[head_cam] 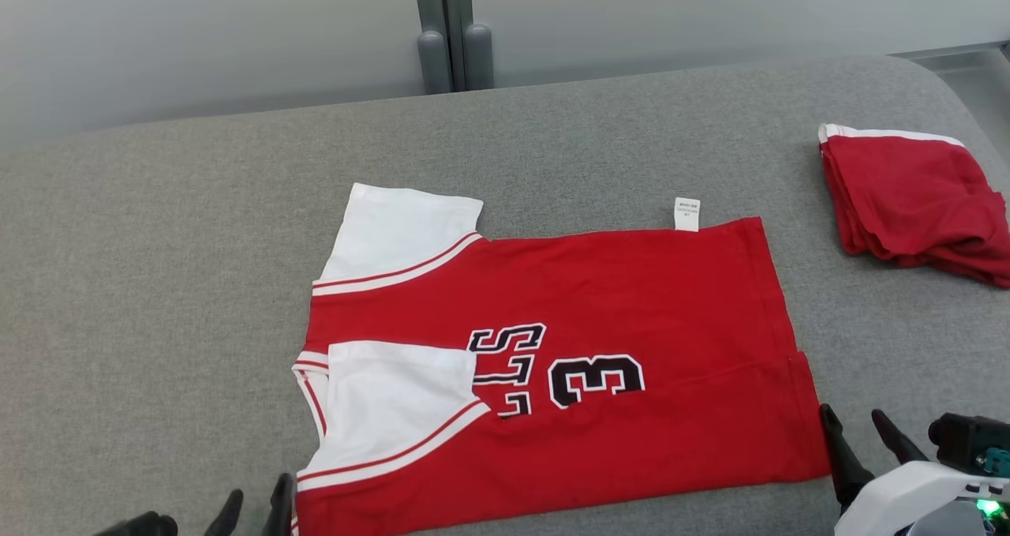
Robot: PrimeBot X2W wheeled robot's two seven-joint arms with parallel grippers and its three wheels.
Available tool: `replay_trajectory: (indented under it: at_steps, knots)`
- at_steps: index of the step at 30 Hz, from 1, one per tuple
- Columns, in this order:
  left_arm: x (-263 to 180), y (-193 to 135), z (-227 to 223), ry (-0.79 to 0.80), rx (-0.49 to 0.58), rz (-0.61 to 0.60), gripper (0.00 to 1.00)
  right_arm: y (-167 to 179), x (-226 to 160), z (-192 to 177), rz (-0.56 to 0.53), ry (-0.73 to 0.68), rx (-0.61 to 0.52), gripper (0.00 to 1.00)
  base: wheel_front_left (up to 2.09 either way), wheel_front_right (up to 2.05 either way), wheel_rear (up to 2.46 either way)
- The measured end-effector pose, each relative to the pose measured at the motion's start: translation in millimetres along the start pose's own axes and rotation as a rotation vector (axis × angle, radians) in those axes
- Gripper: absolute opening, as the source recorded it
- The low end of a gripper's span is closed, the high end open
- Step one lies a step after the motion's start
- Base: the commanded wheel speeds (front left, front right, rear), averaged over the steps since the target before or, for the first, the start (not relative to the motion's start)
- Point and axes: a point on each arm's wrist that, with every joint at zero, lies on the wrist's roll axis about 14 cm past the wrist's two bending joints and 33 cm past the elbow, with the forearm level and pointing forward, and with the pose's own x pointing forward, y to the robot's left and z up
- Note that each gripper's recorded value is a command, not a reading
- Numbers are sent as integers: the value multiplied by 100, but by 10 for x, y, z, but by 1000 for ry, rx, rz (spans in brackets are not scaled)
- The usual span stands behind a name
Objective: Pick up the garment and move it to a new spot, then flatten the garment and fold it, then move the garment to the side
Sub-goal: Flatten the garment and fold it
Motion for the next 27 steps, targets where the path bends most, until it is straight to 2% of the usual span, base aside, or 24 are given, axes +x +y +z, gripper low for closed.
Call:
replay_trajectory:
  at_steps: [8,14,17,21,27]
  knots:
    - [313,-307,867,-120,263,-139,100,170,138,460,38,-123,-68,100,0,0,0]
    - [644,-895,1596,-207,525,-301,100,532,309,765,124,-178,-135,100,0,0,0]
    - [840,-1103,1815,-201,605,-334,100,693,392,874,162,-196,-160,100,0,0,0]
    - [1140,-1255,1929,-147,678,-351,100,820,506,955,190,-207,-191,100,0,0,0]
    - [1606,-1164,1653,24,737,-337,100,905,693,976,209,-203,-230,100,0,0,0]
